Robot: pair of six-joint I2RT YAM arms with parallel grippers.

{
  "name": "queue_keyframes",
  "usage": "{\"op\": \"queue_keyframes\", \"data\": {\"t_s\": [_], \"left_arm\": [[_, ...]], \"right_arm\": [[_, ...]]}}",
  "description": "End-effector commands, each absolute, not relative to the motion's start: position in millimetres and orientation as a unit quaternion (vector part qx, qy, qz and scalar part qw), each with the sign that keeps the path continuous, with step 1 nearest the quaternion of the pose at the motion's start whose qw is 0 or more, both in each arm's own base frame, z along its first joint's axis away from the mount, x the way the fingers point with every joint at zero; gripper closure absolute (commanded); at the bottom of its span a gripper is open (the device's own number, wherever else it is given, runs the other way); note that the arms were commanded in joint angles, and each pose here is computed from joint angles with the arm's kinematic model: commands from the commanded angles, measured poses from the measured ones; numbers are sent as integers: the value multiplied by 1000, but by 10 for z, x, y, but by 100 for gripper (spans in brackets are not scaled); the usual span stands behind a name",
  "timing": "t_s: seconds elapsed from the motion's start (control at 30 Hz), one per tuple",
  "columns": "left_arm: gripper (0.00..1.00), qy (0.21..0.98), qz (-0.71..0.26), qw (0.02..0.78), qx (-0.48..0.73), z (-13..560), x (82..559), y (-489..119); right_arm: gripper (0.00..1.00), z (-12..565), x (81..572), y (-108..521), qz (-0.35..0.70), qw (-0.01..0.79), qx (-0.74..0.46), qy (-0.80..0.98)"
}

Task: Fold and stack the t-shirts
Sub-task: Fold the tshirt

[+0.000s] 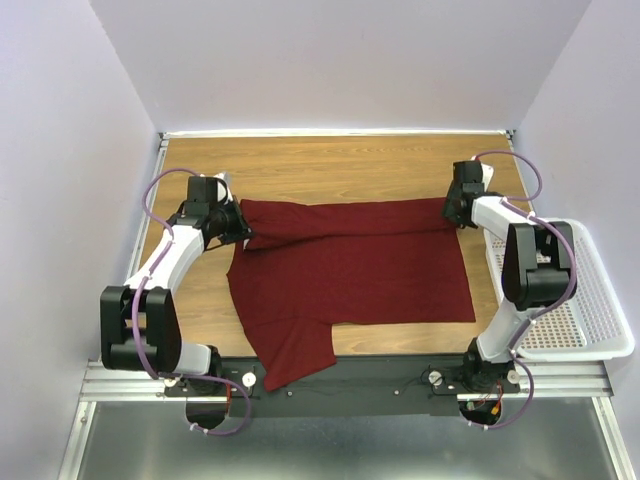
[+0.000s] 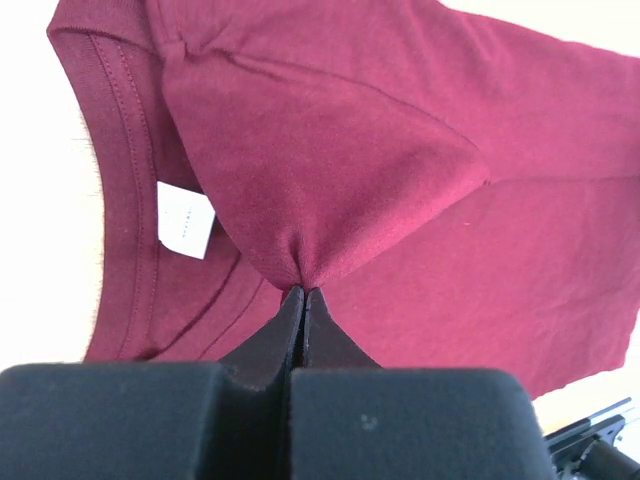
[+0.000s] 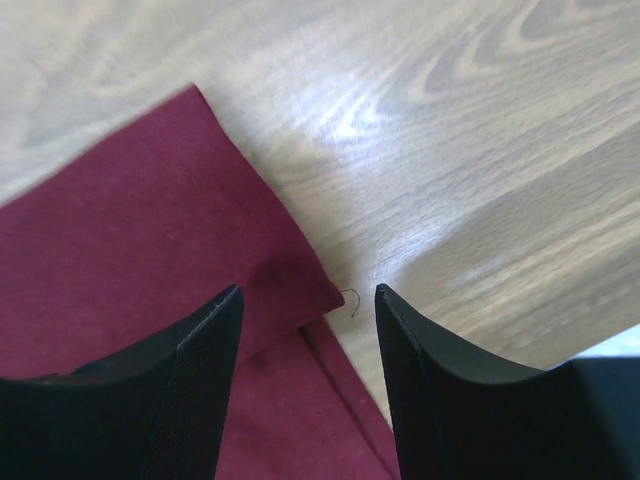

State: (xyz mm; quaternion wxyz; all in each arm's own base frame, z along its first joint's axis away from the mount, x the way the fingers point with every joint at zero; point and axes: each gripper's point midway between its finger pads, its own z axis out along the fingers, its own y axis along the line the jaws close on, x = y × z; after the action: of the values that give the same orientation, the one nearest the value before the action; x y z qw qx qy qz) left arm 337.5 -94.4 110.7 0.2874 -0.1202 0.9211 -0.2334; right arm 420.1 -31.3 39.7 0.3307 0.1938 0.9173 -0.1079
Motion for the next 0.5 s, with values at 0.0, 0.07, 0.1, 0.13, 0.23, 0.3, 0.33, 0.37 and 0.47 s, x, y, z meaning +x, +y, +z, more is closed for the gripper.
{"op": "queue_keyframes", "data": {"t_s": [0.0,0.07,0.1,0.13,0.23,0.3,0.33,0.37,0.47], "left_arm": [[100,910,-260,300,-120,1277,3337,-1040],[100,909,-263,300,-117,1288,3322,-1074],[100,910,-266,296,-113,1280,3303,-1120],[100,911,-269,292,-112,1267,3287,-1146],[100,913,-277,278,-107,1202,3198,-1262],[100,914,-281,274,-101,1174,3145,-1326],[100,914,-283,273,-103,1174,3133,-1337],[100,914,-284,271,-101,1160,3118,-1353],[100,914,-288,268,-99,1159,3076,-1389]], "right_arm": [[37,795,4290,-258,-93,364,197,905],[37,845,4296,-201,-87,369,192,905],[37,889,4306,-163,-79,374,187,905],[37,914,4312,-130,-74,377,183,905],[36,969,4310,-45,-62,381,169,907],[36,999,4319,26,-55,385,157,908],[36,1015,4323,48,-52,386,152,908],[36,1013,4326,100,-46,386,142,910],[36,1038,4349,219,-31,390,123,912]]}}
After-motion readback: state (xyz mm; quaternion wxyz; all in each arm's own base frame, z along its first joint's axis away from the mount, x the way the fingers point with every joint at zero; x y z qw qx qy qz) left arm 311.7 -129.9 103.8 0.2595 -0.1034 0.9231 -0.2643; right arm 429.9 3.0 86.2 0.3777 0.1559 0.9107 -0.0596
